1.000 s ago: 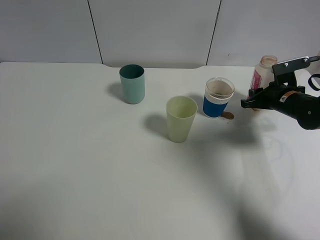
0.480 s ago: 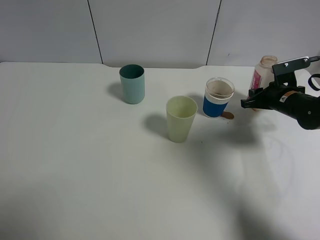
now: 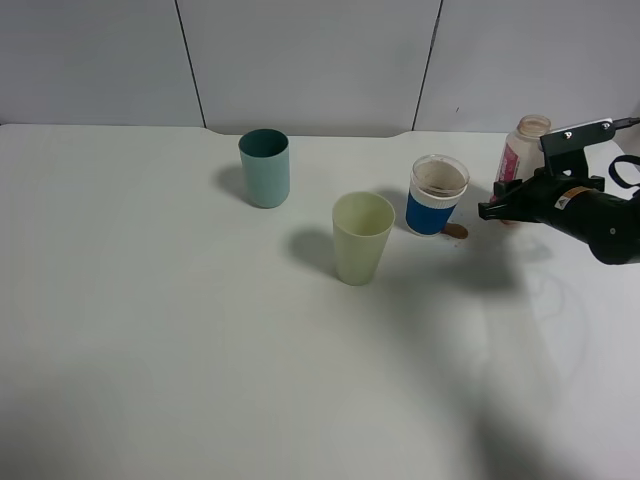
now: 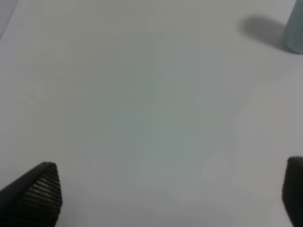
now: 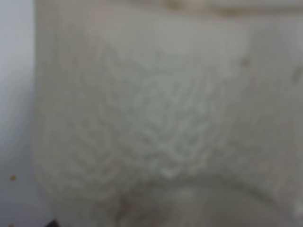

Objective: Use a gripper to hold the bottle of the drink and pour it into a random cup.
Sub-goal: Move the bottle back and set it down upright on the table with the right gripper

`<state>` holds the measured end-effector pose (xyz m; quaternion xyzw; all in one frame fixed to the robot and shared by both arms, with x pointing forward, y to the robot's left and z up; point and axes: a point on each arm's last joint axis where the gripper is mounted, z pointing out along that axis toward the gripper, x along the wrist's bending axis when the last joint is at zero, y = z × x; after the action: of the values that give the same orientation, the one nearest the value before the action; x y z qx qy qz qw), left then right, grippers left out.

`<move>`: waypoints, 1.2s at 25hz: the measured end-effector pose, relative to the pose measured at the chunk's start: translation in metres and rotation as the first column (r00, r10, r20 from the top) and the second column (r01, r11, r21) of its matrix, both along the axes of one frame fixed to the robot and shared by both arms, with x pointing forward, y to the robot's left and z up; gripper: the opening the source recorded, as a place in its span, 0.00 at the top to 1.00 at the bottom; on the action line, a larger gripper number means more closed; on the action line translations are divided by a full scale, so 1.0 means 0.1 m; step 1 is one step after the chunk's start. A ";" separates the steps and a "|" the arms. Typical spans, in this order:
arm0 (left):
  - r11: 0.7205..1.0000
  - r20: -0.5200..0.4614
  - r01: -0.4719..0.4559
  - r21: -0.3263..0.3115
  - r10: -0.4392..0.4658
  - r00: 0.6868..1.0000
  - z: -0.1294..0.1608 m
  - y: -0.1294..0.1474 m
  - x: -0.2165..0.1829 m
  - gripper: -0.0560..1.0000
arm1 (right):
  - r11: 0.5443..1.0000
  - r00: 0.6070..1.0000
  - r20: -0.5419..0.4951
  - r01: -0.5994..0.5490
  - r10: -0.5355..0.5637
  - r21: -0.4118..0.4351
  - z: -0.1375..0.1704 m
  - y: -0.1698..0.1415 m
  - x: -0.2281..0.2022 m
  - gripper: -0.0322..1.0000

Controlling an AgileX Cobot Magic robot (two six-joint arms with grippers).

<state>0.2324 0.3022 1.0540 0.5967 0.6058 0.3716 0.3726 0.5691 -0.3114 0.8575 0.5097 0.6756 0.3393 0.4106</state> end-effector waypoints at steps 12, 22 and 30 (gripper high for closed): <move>1.000 0.001 0.000 0.000 0.000 1.000 0.00 0.00 0.00 0.07 | 0.996 0.999 0.000 0.037 -0.037 0.082 -0.02 0.00 0.00 0.47; 1.000 0.001 0.000 0.000 0.000 1.000 0.00 0.00 0.00 0.07 | 0.995 0.999 -0.004 0.041 -0.040 0.088 -0.02 0.00 0.00 0.20; 1.000 0.001 0.000 0.000 0.000 1.000 0.00 0.00 0.00 0.07 | 0.996 0.998 -0.046 0.057 -0.053 0.076 0.10 -0.01 -0.02 0.06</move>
<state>0.2323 0.3022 1.0540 0.5965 0.6056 0.3719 0.3730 0.5666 -0.3127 0.8678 0.5508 0.6566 0.3424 0.3850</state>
